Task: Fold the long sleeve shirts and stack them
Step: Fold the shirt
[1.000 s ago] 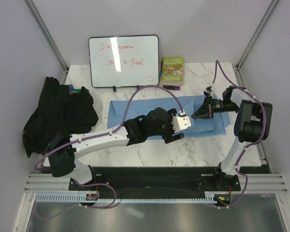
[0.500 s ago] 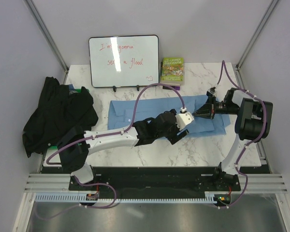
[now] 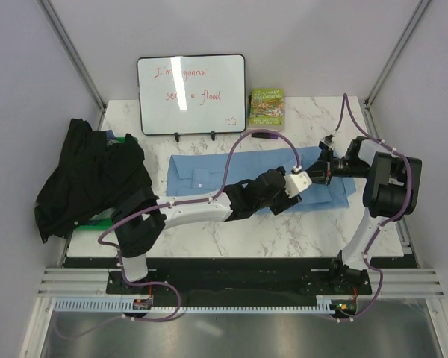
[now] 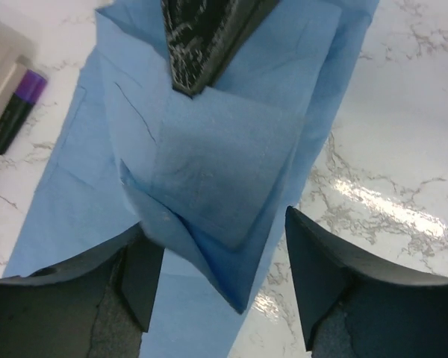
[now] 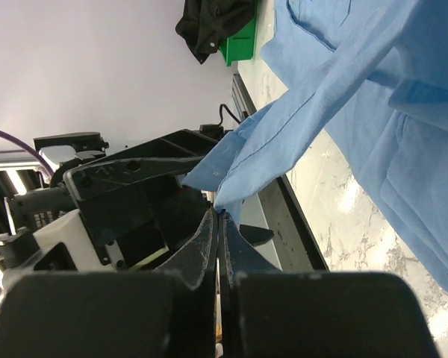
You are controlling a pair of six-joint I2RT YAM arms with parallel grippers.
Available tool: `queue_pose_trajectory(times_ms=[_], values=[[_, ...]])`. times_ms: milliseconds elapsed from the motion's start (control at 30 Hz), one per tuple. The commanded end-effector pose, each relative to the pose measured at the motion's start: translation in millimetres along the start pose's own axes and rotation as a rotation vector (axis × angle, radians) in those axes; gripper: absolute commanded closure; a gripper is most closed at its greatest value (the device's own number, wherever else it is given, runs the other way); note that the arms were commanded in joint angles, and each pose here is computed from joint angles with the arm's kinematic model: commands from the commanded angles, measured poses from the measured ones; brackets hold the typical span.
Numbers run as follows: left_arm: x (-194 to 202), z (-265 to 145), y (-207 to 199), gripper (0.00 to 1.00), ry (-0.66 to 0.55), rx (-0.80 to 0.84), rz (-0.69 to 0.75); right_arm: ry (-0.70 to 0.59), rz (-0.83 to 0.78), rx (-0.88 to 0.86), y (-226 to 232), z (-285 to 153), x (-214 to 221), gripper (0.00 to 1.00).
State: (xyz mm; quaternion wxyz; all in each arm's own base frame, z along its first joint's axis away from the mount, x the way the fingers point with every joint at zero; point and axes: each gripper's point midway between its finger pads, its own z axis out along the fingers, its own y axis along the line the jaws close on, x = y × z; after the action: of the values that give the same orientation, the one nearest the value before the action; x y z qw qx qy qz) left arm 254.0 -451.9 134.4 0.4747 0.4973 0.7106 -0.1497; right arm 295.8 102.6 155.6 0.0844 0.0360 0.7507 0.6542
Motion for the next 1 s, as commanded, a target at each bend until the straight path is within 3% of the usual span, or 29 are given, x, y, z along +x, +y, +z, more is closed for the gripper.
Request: queue_pose_trajectory(times_ms=[0, 100, 133, 233, 300, 433, 567, 700, 800, 967], values=[[-65, -3, 25, 0.34, -0.178, -0.077, 0.076, -0.028, -0.047, -0.041, 22, -1, 5, 1.0], [-65, 2, 20, 0.57, -0.164, -0.043, 0.114, -0.032, -0.058, -0.045, 26, -1, 6, 1.0], [-63, 3, 19, 0.73, -0.155, -0.029, 0.116, -0.031, -0.061, -0.043, 27, -1, 7, 1.0], [-62, 1, 24, 0.98, -0.116, 0.005, 0.094, -0.031, -0.102, -0.036, 36, -2, 13, 1.0], [-75, -7, 40, 0.98, -0.131, -0.003, 0.07, -0.03, -0.129, -0.021, 40, -4, 12, 0.92], [-107, -31, 80, 0.98, -0.166, -0.049, 0.15, -0.081, -0.226, 0.007, 61, -21, -9, 0.59], [-141, -48, 142, 0.98, -0.216, -0.175, 0.231, -0.145, -0.3, 0.068, 68, -49, -32, 0.41], [-177, -57, 192, 0.98, -0.311, -0.27, 0.28, -0.168, -0.371, 0.143, 67, -67, -44, 0.43], [-191, -54, 215, 0.98, -0.372, -0.341, 0.363, -0.152, -0.369, 0.187, 57, -71, -38, 0.57], [-224, -47, 249, 0.98, -0.456, -0.46, 0.493, -0.131, -0.398, 0.228, 52, -71, -24, 0.66]])
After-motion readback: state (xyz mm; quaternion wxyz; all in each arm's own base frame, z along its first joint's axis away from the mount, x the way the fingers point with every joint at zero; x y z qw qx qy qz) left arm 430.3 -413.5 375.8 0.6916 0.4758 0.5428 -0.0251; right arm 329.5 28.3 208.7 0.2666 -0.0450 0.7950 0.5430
